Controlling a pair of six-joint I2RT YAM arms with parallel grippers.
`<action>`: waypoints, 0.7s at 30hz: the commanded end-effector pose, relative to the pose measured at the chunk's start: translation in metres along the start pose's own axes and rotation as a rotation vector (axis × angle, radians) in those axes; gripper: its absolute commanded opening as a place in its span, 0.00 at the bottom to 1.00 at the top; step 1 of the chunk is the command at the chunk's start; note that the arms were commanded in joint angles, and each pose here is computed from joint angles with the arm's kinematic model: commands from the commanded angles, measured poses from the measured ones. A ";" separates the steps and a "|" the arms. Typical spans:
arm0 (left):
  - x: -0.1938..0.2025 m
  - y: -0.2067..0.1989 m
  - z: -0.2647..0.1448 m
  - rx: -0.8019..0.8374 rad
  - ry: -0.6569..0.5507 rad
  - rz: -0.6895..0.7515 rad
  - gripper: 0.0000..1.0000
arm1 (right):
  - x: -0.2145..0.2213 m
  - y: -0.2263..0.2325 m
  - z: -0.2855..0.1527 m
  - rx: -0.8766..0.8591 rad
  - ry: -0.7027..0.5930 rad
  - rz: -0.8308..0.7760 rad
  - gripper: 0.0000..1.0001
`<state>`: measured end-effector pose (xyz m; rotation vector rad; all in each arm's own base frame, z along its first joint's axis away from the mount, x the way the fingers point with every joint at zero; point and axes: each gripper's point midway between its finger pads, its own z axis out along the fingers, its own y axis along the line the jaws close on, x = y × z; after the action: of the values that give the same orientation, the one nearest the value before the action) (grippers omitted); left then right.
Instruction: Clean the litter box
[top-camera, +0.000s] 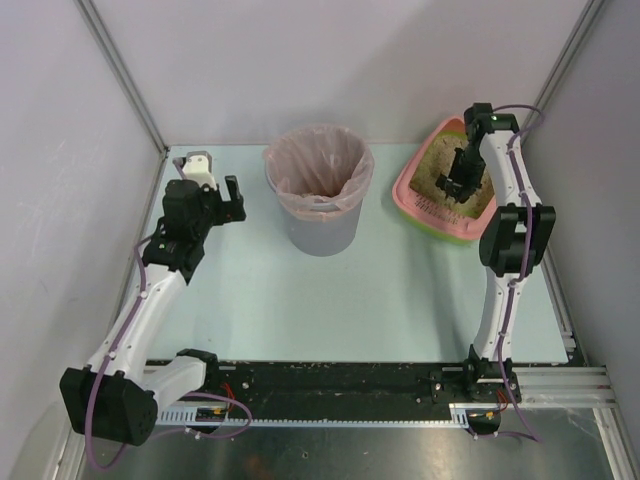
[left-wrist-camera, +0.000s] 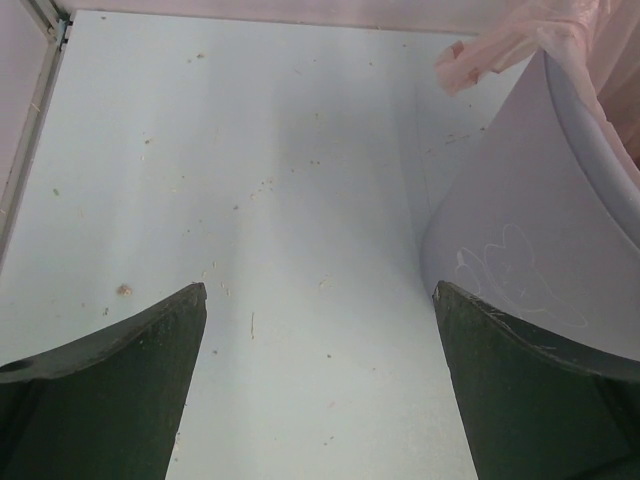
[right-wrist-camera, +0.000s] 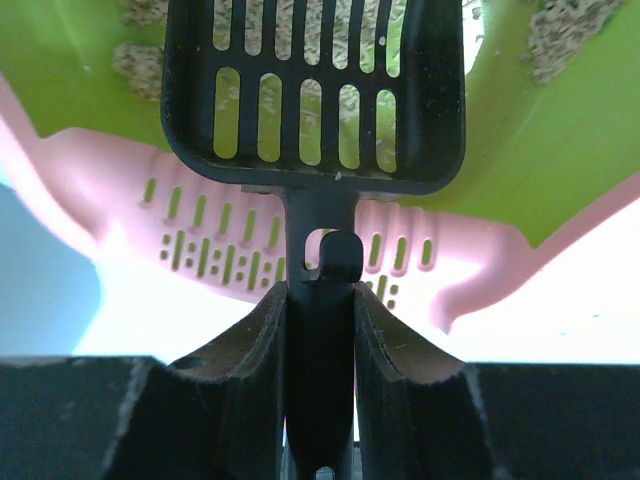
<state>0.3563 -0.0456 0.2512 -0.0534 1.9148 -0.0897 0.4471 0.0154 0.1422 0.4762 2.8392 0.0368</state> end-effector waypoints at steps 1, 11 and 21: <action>-0.029 0.002 0.004 -0.033 -0.057 -0.002 1.00 | 0.030 -0.005 -0.050 -0.101 0.121 0.198 0.00; -0.029 -0.005 0.019 0.007 -0.027 0.062 1.00 | 0.040 -0.013 -0.056 -0.144 0.172 0.317 0.00; -0.023 0.001 0.016 -0.007 -0.016 0.129 1.00 | 0.038 -0.010 -0.037 -0.144 0.223 0.341 0.00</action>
<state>0.3787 -0.0456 0.2435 0.0258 1.9645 -0.0257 0.4363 0.0131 0.1632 0.8587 2.7733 0.3845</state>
